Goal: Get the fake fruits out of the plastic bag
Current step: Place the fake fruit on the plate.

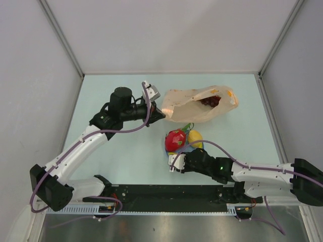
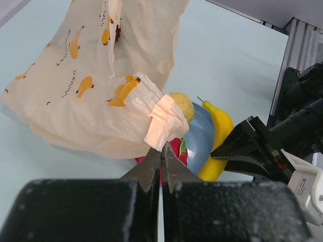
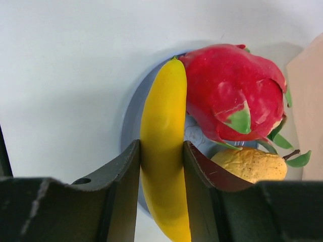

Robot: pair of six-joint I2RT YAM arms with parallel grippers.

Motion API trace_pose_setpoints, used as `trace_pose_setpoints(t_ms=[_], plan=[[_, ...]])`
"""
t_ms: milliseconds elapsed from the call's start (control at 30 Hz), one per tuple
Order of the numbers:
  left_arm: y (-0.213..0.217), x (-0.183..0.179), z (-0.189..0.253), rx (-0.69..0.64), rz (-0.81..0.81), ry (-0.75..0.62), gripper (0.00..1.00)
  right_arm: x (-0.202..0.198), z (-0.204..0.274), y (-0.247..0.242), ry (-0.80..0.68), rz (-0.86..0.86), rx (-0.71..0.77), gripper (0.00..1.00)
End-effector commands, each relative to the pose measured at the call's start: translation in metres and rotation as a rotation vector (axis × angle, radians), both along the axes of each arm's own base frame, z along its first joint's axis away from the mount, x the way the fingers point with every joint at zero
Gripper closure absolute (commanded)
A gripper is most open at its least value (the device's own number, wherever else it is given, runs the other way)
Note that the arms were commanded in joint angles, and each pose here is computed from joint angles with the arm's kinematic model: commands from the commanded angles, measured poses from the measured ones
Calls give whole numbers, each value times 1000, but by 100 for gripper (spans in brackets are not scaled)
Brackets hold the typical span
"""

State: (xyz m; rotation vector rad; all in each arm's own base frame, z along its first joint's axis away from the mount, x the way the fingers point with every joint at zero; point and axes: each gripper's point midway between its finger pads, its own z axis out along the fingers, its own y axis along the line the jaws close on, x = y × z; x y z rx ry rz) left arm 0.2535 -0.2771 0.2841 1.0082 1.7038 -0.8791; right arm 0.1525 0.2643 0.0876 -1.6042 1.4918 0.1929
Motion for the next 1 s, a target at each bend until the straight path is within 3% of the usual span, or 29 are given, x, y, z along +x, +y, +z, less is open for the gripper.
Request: trace_pose_setpoints(t_ms=[0, 33, 67, 233, 267, 367, 467, 600, 733, 800, 833, 867, 967], plan=[[2, -5, 9, -30, -16, -24, 100, 4, 19, 14, -41, 4, 104, 100], [2, -4, 7, -29, -15, -20, 100, 1, 17, 14, -34, 18, 101, 99], [2, -4, 8, -31, -15, -19, 100, 0, 12, 12, -27, 19, 95, 87], [2, -2, 7, -30, -10, -12, 100, -2, 6, 5, -27, 16, 84, 61], [2, -2, 7, -31, -10, -11, 100, -3, 5, 4, -28, 27, 79, 49], [1, -2, 5, -26, -16, -2, 100, -5, 12, 4, -33, 40, 94, 26], [0, -2, 6, -28, -24, 4, 100, -4, 22, 4, -45, 42, 84, 21], [-2, 1, 6, -25, -27, 2, 100, -2, 59, 12, -47, 42, 119, 22], [-3, 2, 8, -23, -30, -10, 100, 8, 139, 25, -58, 17, 232, 26], [-3, 4, 7, -22, -28, -7, 100, 21, 160, 20, -46, -18, 245, 36], [-4, 4, 7, -24, -30, -8, 100, 28, 182, 23, -58, -19, 264, 53], [-4, 5, 6, -22, -31, -10, 100, 31, 184, 18, -46, -27, 238, 62], [-5, 9, 7, -24, -25, -24, 100, 54, 200, 8, -62, -97, 257, 78]])
